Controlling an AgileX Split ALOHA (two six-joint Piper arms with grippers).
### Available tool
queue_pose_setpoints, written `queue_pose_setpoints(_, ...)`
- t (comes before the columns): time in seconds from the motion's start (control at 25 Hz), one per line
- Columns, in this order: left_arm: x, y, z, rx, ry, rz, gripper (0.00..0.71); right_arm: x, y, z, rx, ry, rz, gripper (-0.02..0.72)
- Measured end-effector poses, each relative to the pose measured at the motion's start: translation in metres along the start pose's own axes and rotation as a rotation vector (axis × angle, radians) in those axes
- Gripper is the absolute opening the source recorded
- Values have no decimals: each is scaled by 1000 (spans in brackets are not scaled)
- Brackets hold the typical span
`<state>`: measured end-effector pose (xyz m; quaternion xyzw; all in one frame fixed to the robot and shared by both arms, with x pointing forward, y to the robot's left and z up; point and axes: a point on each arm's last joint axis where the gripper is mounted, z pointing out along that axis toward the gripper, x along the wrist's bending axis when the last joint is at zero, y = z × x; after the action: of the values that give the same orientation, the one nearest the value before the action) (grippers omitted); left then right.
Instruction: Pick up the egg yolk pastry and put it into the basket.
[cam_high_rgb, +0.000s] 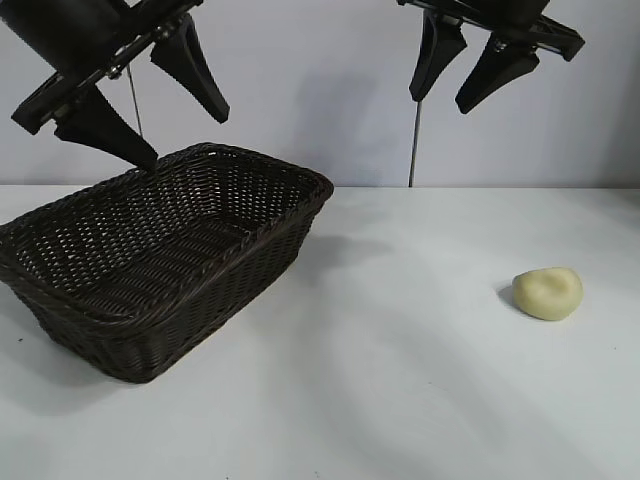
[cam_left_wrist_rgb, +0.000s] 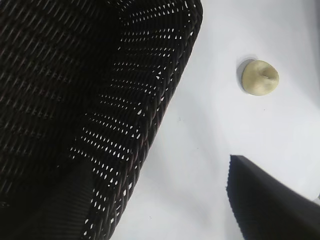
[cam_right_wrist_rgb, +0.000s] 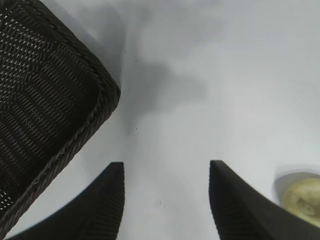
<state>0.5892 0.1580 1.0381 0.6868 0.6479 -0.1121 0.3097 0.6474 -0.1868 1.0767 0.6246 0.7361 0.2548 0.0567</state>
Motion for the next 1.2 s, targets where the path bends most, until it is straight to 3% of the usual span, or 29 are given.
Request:
queue_pose_setpoints(0.8, 0, 0, 0, -1, 0, 0, 542, 0, 0, 0, 0, 0, 0, 381)
queue_pose_setpoints(1.2, 0, 6, 0, -70, 5, -2, 542, 0, 0, 0, 0, 0, 0, 381)
